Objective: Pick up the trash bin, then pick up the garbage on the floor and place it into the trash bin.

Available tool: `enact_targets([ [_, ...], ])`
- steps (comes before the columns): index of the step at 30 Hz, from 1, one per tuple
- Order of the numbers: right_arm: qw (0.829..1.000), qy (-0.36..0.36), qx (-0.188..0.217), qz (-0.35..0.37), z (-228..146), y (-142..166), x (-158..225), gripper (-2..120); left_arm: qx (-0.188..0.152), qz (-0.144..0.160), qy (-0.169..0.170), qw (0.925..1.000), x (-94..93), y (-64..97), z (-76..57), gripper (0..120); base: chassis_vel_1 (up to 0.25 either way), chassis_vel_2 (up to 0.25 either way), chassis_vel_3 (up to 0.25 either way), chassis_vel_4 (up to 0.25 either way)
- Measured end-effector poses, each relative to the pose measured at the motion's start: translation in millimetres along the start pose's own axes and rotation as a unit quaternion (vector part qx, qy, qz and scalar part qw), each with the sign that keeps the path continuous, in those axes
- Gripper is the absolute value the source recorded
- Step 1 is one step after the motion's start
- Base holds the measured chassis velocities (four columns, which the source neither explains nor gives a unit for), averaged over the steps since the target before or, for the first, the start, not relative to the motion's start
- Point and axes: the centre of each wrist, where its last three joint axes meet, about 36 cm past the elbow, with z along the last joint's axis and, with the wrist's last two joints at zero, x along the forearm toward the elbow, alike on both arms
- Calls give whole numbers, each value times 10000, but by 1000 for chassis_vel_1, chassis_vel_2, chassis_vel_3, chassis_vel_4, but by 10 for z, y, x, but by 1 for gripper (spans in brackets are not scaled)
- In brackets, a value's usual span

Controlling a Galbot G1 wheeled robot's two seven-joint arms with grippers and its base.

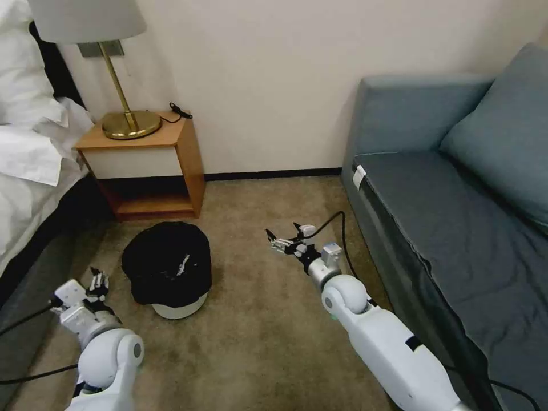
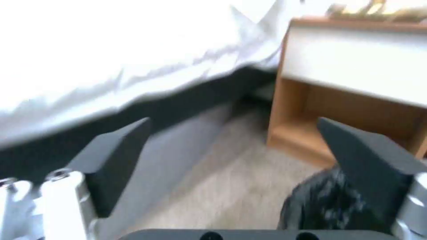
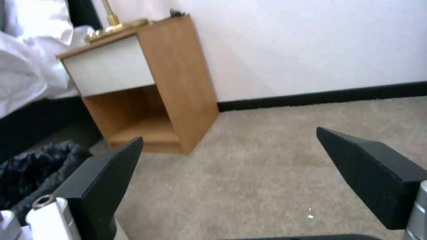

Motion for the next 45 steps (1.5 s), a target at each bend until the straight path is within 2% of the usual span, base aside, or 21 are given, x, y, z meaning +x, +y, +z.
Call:
enact_targets([
  [1,10000,-56,-42,25,9,-4,50,100,-74,112,-179,9997,41,5,-11,98,0,0,0,0],
  [2,10000,-56,-42,25,9,-4,50,100,-74,112,-179,9997,41,5,-11,98,0,0,0,0],
  [4,9996,-214,-136,92,18,-15,146,100,-199,423,-486,9977,128,21,-10,100,0,0,0,0],
  [5,9992,-307,-196,143,16,-32,216,100,-257,703,-681,9949,194,22,8,100,0,0,0,0],
  [7,9991,-330,-215,154,14,-36,235,100,-262,790,-734,9938,212,20,15,100,0,0,0,0],
  [9,9978,-493,-386,237,9,-68,390,100,-232,1354,-981,9856,326,2,64,100,0,0,0,0],
  [10,9978,-493,-386,237,9,-68,390,100,-232,1354,-981,9856,326,2,64,100,0,0,0,0],
  [13,9953,-677,-588,363,73,-50,575,100,-35,2067,-1219,9708,493,-29,157,100,0,0,0,0],
  [14,9953,-677,-588,363,73,-50,575,100,-35,2067,-1219,9708,493,-29,157,100,0,0,0,0],
  [16,9935,-757,-734,440,134,9,672,100,134,2287,-1274,9650,594,-72,211,100,0,0,0,0],
  [22,9896,-868,-998,561,237,155,833,100,375,2525,-1244,9588,747,-141,300,100,0,0,0,0],
  [29,9875,-910,-1104,659,308,226,910,100,387,2719,-1184,9542,828,-112,382,100,0,0,0,0],
  [45,9874,-926,-1102,650,302,229,903,100,382,2726,-1170,9542,824,-100,390,100,0,0,0,0],
])
